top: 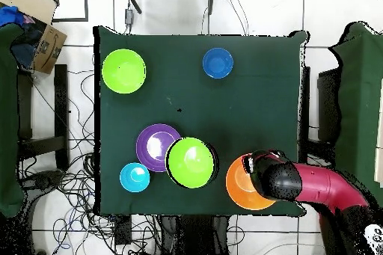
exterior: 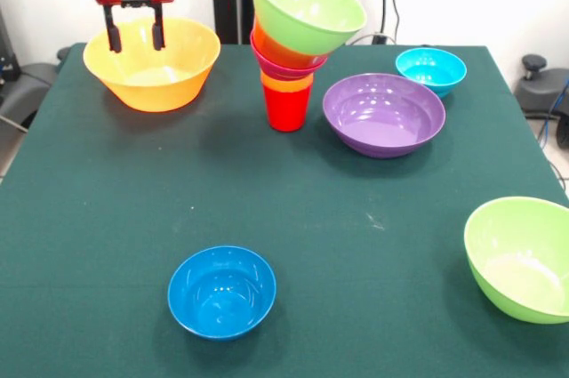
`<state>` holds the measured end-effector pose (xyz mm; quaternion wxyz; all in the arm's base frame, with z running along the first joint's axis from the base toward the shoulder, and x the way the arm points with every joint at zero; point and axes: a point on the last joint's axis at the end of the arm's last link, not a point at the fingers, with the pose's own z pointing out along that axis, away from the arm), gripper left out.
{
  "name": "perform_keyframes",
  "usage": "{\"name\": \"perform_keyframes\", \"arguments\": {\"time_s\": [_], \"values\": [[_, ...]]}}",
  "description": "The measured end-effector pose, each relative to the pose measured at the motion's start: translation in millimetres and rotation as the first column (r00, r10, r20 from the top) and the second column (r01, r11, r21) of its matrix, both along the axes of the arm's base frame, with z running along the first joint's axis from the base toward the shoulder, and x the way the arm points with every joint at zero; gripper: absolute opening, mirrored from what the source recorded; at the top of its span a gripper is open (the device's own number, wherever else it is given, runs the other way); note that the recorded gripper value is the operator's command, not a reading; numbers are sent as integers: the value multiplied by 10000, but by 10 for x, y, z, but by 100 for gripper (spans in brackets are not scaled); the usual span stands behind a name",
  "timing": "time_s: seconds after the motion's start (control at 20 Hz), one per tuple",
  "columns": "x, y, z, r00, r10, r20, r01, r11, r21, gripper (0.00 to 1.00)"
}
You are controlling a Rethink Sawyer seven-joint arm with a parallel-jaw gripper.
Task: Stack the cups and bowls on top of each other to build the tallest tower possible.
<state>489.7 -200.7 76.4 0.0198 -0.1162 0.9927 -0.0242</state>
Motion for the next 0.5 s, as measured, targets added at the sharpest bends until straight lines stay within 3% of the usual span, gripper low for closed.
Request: {"name": "perform_keyframes", "arguments": {"time_s": [0.5], "values": [[-96,-51,-181,9999,-74,-142,80,9991,418,100]]}}
